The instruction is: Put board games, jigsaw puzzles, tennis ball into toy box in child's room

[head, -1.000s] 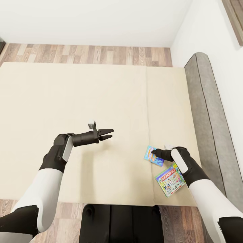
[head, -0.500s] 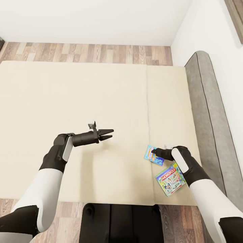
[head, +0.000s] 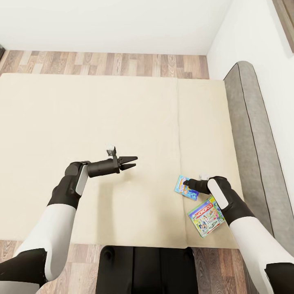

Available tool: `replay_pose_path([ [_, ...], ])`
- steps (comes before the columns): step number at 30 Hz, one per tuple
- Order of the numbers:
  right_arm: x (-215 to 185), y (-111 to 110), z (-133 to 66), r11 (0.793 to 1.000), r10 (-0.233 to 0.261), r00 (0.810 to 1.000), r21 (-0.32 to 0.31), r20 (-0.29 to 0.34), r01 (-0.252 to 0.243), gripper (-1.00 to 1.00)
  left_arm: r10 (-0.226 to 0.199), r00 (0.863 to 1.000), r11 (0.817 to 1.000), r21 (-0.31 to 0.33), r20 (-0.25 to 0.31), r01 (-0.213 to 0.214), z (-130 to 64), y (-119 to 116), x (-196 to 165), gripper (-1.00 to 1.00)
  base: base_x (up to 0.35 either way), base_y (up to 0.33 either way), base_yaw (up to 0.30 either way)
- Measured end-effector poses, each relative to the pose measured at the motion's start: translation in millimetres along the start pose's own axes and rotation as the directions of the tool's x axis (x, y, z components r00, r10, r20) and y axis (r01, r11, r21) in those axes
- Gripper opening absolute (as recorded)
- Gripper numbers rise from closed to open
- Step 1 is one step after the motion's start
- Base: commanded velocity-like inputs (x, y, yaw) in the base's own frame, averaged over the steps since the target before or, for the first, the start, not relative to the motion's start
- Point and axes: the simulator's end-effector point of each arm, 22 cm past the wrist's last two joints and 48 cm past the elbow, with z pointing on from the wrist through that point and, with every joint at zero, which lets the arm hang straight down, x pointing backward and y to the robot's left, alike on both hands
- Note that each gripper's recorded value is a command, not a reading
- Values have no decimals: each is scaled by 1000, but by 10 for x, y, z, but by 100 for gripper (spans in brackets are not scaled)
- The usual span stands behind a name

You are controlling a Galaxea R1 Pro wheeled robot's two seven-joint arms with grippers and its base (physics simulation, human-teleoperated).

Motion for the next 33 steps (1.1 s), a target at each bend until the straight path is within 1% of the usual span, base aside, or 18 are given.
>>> replay_pose_path([
  [7,-2,2,0,1000,-2,1000,0,1,2,100,0,1000,1000,0,0,0,0,2,1,100,0,0,0],
  [9,8,31,2,1000,-6,1000,0,9,6,100,-8,1000,1000,-16,-17,8,20,93,103,100,0,0,0],
  [11,24,54,4,1000,-10,1000,-2,14,10,100,-26,999,999,-22,-21,25,15,157,177,100,0,0,0],
  [17,32,59,10,1000,6,1000,-12,11,-6,100,-89,995,995,-40,-35,88,-15,340,417,100,0,0,0],
  [21,37,57,14,1000,19,1000,-20,7,-18,100,-118,992,992,-47,-41,116,-35,420,549,100,0,0,0],
  [27,38,58,13,1000,16,1000,-19,6,-16,100,-151,987,987,-56,-45,149,-67,512,723,100,0,0,0],
  [33,40,53,12,1000,15,1000,-18,4,-15,100,-152,987,987,-56,-45,149,-68,514,724,100,0,0,0],
])
